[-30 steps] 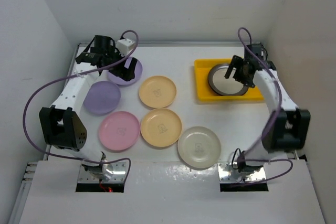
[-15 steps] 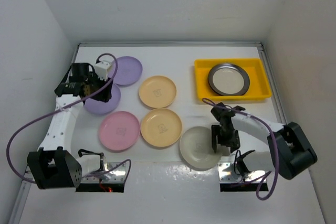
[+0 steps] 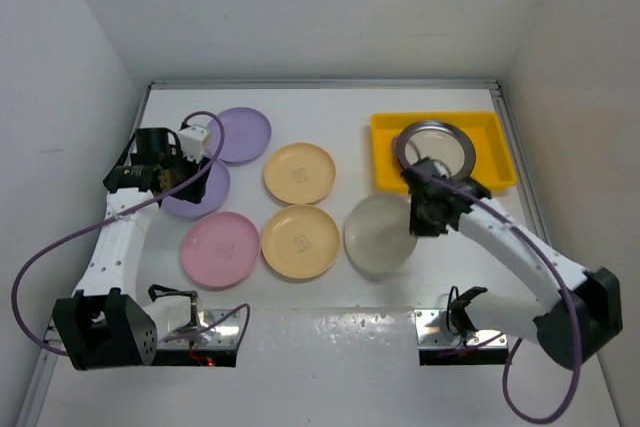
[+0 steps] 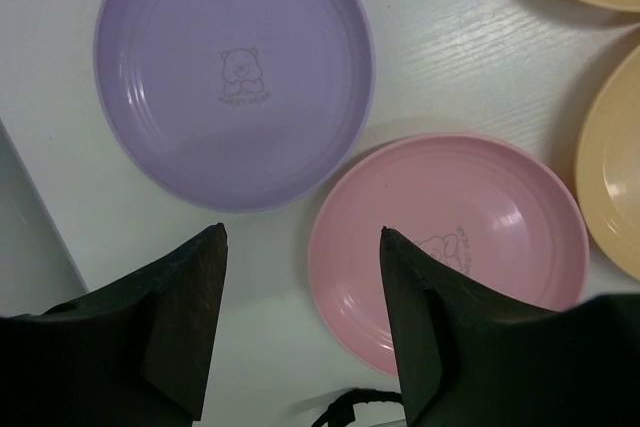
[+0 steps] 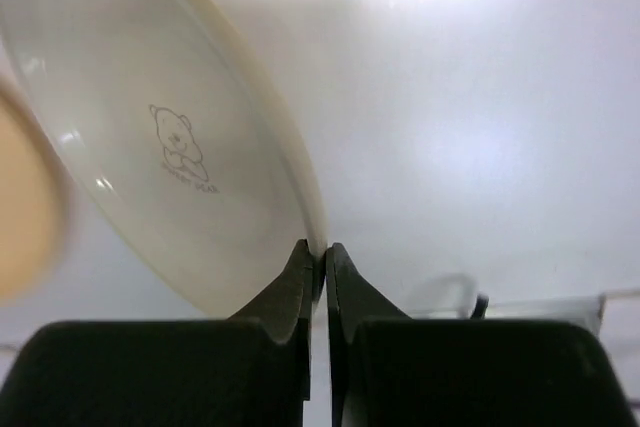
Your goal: Place the plates into the plastic bin on the countertop
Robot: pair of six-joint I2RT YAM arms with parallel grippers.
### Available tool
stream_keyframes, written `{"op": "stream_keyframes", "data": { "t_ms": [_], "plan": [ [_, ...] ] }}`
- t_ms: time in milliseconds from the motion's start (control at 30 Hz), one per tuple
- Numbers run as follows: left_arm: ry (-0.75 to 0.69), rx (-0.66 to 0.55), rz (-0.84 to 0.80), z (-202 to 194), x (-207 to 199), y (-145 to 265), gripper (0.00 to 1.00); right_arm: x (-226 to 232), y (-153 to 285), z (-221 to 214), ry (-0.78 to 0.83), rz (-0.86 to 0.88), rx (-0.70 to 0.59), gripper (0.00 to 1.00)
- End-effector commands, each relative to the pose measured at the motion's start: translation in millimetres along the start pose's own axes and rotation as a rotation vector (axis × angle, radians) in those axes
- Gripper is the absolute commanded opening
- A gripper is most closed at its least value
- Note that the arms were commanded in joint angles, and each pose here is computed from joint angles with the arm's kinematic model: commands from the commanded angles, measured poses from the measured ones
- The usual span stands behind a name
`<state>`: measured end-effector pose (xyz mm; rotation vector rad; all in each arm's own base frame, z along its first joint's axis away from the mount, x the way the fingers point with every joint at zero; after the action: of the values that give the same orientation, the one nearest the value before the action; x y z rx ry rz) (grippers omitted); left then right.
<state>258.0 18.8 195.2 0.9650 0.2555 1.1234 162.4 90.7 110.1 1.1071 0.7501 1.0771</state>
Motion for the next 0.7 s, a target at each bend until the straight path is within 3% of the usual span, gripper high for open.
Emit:
{"op": "stream_keyframes", "data": {
  "t_ms": [0, 33, 167, 233, 300, 333, 567, 633, 667],
  "plan": [
    [-0.03, -0.045, 0.061, 16, 19, 5, 0.65, 5, 60, 85, -0.16, 0.111, -0.35, 0.0],
    [-0.032, -0.057, 0.059, 21, 22, 4, 0.65, -7, 76, 117, -0.26, 0.102, -0.418, 0.0],
    [-0.031, -0.063, 0.036, 26, 24, -3, 0.67, -29, 57, 192, -0.432, -0.003, -0.467, 0.0],
    [-0.033, -0.07, 0.041, 30, 27, -5, 0.67, -36, 23, 227, -0.482, -0.037, -0.404, 0.0],
    [-0.035, -0.079, 0.048, 34, 30, -6, 0.67, -52, 16, 253, -0.538, -0.036, -0.38, 0.0],
    [-0.033, -0.071, 0.042, 33, 30, -9, 0.67, -52, -9, 260, -0.537, -0.073, -0.304, 0.0],
    [-0.026, -0.032, 0.024, 26, 28, -19, 0.68, -76, -68, 286, -0.609, -0.027, -0.209, 0.0],
    [-0.024, -0.02, 0.026, 24, 29, -21, 0.68, -72, -78, 286, -0.565, 0.019, -0.179, 0.05],
    [-0.024, -0.018, 0.025, 26, 30, -23, 0.68, -71, -81, 286, -0.556, 0.027, -0.173, 0.17]
  ]
}}
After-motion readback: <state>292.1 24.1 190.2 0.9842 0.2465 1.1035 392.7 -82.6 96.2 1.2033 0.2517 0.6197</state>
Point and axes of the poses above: each gripper's point midway between its finger pads, its own y axis back along the fingers, its own x axis along the line the jaws close on, z = x × y, the point moved 4 cm from there along y, back along the fingers, and after that the axes turned 14 degrees about -y, right-handed, at the moved point
